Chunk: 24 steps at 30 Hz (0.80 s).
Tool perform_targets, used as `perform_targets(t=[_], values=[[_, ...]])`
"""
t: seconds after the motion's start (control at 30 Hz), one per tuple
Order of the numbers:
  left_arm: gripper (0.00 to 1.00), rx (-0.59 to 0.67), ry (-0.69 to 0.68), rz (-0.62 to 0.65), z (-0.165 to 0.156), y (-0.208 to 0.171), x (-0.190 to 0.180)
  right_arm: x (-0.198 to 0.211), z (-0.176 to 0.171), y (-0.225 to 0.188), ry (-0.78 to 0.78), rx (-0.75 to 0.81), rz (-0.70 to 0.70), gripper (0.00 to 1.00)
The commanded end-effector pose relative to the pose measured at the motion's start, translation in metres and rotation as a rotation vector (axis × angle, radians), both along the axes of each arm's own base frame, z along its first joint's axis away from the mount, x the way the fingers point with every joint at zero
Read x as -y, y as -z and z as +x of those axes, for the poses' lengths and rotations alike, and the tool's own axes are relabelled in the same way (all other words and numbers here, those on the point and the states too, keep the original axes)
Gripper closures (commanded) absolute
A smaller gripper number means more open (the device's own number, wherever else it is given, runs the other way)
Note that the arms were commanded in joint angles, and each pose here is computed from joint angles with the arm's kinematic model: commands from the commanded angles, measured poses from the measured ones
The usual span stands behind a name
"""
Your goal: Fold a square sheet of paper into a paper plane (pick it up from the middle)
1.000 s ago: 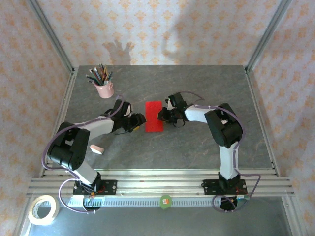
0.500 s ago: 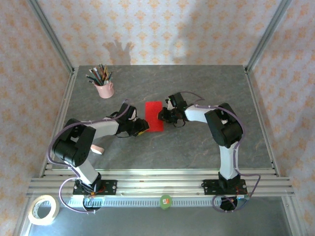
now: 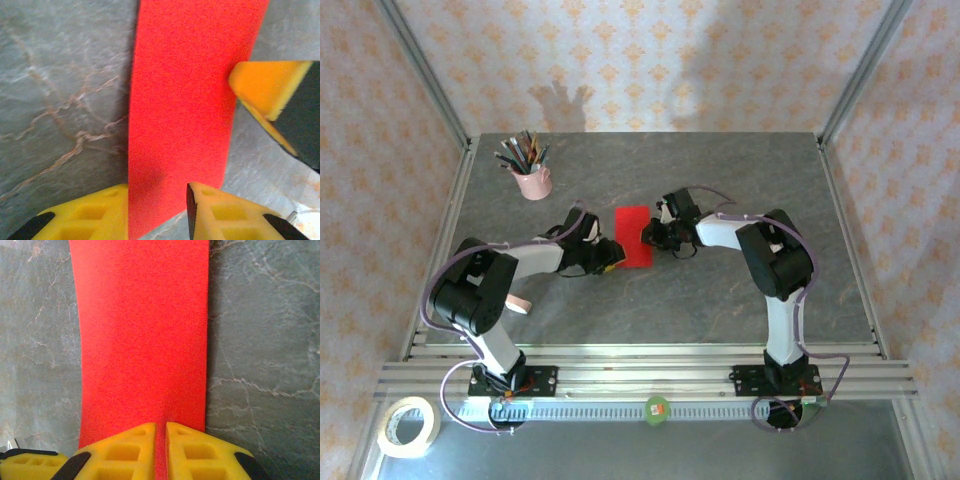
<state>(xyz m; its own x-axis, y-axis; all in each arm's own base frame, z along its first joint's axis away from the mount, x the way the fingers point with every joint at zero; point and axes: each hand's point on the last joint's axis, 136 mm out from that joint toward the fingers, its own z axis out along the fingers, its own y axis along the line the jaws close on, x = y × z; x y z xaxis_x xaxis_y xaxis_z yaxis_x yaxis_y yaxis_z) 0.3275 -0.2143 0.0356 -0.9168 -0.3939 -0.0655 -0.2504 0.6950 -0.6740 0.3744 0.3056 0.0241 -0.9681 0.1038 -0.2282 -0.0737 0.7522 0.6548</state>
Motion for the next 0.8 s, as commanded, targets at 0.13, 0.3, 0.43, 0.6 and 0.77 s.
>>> perform_targets(t=[0.13,0.3,0.43,0.6,0.77], values=[[0.65,0.037,0.005,-0.107,0.020,-0.016,0.016,0.028,-0.018,0.043,0.040,-0.104,-0.119,0.86],[0.65,0.038,0.009,-0.130,0.031,-0.016,0.015,0.029,-0.017,0.043,0.042,-0.104,-0.119,0.86],[0.67,0.032,0.005,-0.137,0.038,-0.012,0.010,0.028,-0.017,0.041,0.042,-0.101,-0.115,0.86],[0.70,0.013,0.008,-0.140,0.044,-0.005,0.006,0.028,-0.017,0.041,0.041,-0.099,-0.115,0.86],[0.72,0.008,0.014,-0.126,0.051,-0.001,0.003,0.029,-0.016,0.041,0.042,-0.096,-0.115,0.87]])
